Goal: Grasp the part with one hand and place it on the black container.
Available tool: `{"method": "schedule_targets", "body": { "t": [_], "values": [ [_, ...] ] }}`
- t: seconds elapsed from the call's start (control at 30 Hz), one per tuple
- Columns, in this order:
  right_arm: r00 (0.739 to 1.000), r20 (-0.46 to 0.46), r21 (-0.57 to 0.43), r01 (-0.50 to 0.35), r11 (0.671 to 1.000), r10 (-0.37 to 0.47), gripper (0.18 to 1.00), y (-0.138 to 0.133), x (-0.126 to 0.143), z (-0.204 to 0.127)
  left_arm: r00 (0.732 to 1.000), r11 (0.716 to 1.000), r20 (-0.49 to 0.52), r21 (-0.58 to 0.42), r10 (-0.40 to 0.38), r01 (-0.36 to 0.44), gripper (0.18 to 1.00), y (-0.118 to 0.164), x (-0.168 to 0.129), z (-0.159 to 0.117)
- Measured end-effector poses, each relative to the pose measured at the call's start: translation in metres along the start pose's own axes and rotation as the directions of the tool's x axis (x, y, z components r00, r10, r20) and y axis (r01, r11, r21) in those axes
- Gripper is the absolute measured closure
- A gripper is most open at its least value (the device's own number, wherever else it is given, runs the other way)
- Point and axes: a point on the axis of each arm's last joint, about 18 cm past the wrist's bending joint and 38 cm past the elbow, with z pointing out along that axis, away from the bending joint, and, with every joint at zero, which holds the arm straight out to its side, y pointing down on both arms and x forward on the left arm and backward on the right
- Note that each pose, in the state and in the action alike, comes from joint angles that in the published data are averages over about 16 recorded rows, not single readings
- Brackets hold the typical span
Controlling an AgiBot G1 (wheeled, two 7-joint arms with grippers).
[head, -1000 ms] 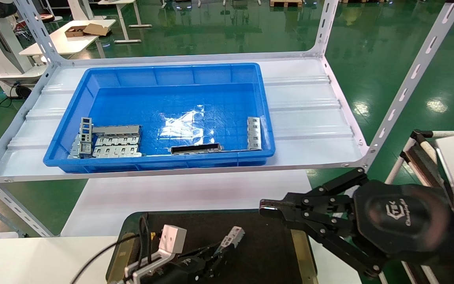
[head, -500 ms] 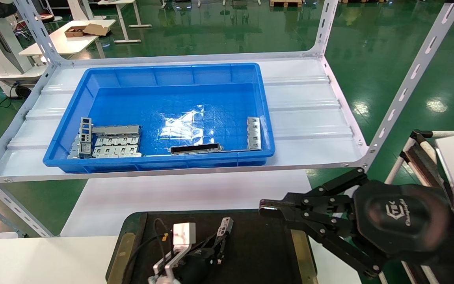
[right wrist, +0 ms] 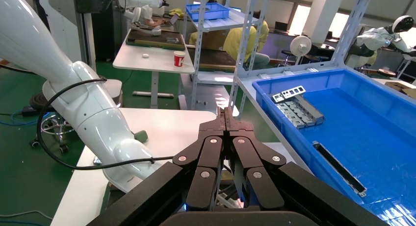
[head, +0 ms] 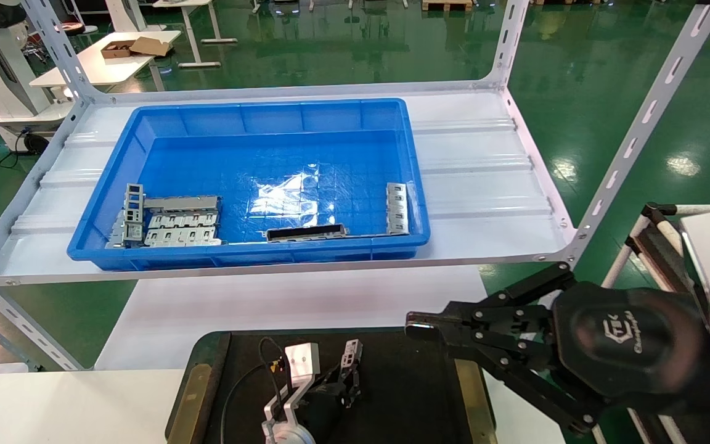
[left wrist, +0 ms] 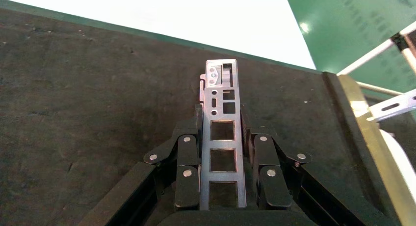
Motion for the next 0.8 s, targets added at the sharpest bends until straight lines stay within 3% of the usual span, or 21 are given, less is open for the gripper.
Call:
{"method": "schedule_targets", "body": {
  "t": [0.5, 0.8],
  "values": [
    [1.000, 0.000, 0.000, 0.000, 1.000, 0.000, 0.981, 0.0000, 0.0000, 0.0000, 0.998, 1.000, 0.055, -0.019, 0.003, -0.002, 0.849, 0.0069, -0.0033, 0.0019],
    [1.000, 0.000, 0.000, 0.000, 1.000, 0.000, 0.922, 0.0000, 0.0000, 0.0000, 0.998, 1.000, 0.059, -0.027, -0.008, 0.010, 0.811, 0.0082, -0.0057, 0.0019]
  ]
}}
